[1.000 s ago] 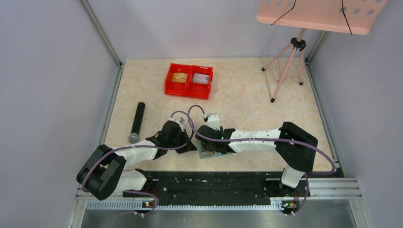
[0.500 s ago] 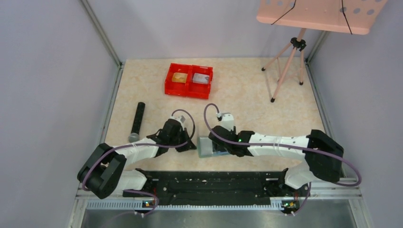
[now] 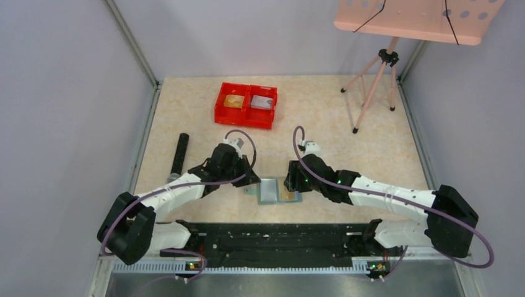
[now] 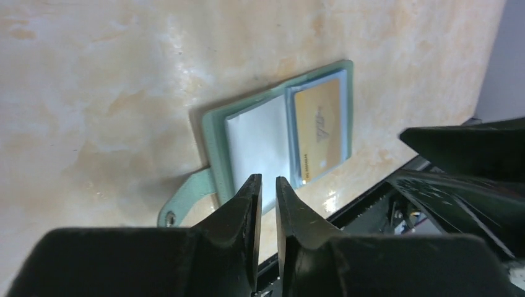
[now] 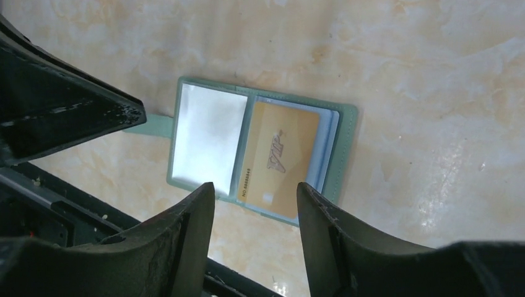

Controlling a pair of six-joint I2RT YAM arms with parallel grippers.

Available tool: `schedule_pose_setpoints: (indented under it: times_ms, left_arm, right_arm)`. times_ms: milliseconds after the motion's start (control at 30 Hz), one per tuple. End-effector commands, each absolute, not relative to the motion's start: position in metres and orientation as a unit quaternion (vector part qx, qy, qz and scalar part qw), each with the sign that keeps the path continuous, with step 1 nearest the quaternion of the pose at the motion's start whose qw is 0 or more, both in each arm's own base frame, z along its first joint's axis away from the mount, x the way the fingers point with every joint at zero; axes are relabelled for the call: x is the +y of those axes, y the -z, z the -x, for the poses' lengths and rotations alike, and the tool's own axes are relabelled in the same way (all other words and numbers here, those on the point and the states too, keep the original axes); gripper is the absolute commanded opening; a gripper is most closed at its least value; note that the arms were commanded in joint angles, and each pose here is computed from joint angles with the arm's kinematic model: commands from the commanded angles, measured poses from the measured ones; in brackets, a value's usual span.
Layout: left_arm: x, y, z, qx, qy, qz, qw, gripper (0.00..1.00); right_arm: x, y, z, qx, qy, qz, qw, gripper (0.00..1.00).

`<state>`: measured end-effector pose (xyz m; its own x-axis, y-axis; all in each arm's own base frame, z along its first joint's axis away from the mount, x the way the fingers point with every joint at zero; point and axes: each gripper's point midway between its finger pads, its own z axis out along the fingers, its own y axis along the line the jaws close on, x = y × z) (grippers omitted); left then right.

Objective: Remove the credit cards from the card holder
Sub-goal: Remove the credit card from the card holder.

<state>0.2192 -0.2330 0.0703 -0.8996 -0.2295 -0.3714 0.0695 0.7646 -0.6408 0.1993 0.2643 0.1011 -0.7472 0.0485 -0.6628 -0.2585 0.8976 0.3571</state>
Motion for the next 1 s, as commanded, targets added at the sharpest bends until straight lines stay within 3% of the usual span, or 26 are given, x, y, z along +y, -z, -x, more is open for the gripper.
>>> schedule_pose_setpoints:
  times_ms: [0,333,967]
  left_arm:
    - [-0.254,-0.100,-0.220,0.886,0.402,0.023,0.229,0.21]
    - [-0.291,-0.101,-0.214,0.864,0.454,-0.002,0.218,0.29]
    - [-0.312,-0.064,-0.205,0.875,0.447,-0.011,0.188,0.31]
  right_arm:
    - [0.286,-0.101,-0.200,0.892,-0.296,0.088,0.331,0.50]
    - [0.277,-0.089,-0.214,0.887,-0.329,0.076,0.316,0.44]
    - [0.268,-0.052,-0.208,0.895,-0.345,0.041,0.278,0.42]
